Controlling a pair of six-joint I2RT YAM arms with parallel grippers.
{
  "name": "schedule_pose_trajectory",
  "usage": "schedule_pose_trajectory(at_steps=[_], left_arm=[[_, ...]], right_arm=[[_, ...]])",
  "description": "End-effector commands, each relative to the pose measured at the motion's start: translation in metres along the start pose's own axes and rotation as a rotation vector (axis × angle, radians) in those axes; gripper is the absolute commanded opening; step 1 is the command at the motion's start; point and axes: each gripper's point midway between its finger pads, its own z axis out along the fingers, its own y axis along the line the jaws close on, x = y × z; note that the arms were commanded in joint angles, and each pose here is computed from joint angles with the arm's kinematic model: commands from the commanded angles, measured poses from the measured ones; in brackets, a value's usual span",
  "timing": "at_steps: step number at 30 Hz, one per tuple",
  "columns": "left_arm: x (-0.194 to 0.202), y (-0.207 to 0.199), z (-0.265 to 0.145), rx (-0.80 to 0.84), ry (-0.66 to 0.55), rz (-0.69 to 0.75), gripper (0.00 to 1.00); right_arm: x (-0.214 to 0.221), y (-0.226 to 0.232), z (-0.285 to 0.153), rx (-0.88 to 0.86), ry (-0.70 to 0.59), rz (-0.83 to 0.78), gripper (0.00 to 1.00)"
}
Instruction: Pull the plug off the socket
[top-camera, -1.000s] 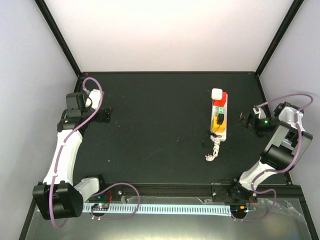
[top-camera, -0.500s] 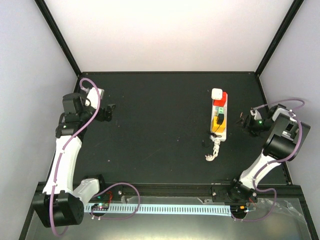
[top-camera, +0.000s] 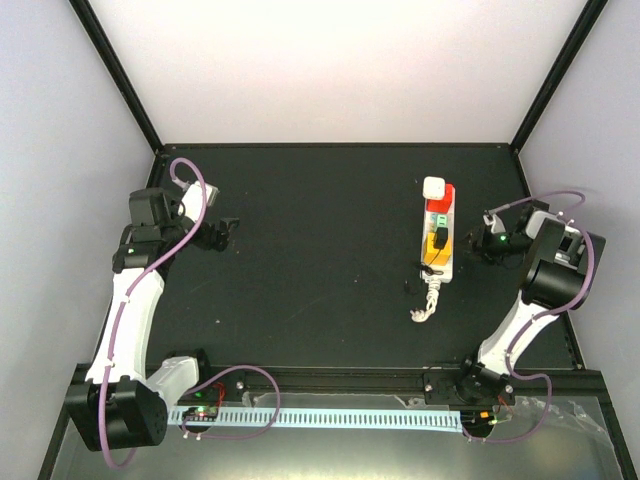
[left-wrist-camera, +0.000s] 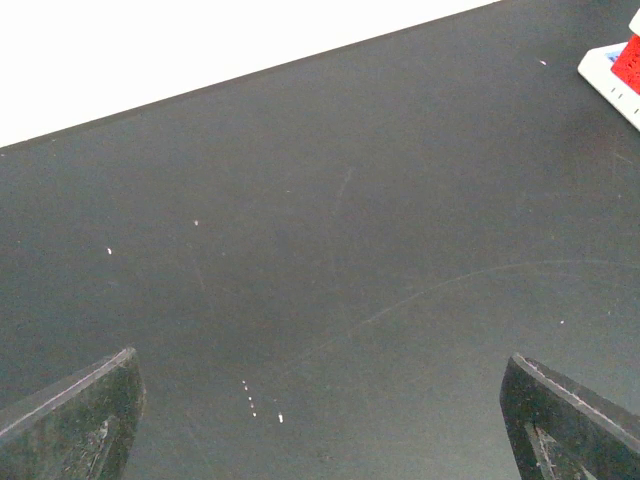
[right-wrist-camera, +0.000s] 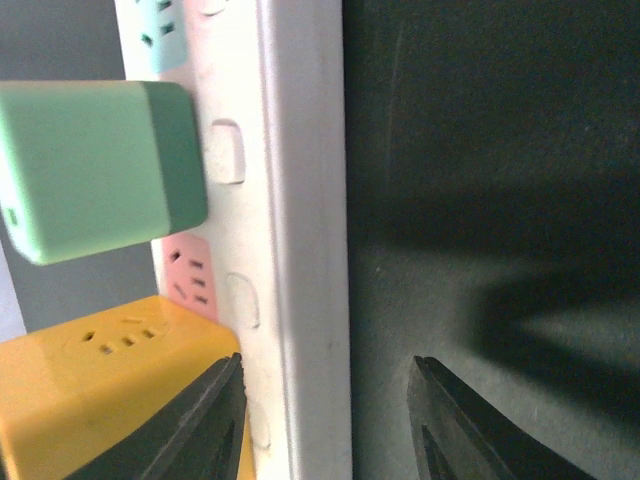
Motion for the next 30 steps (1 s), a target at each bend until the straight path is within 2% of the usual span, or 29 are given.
schedule_pose_trajectory(at_steps=[1,4,15,26,30], left_arm=[[-0.010,-0.009,-0.002,0.052,-0.023,0.031,0.99],[-0.008,-0.012,-0.001,0.071,-0.016,0.024,0.99],[-0.006,-0.004,-0.002,0.024,0.003,0.047,0.99],[-0.003,-0.006,-0.001,0.034,0.012,0.048,0.99],[-0.001,-0.005,0.000,0.033,0.021,0.050,0.99]], right_arm=[[-0.027,0.003,0.003,0.014,-0.057,-0.055,0.43],[-0.031,0.006,0.009,0.003,-0.045,-0.054,0.39],[-0.018,0.023,0.040,-0.022,0.057,-0.092,0.36],[0.005,0.068,0.086,-0.027,0.161,-0.232,0.34],[0.005,0.085,0.090,-0.024,0.165,-0.269,0.33]])
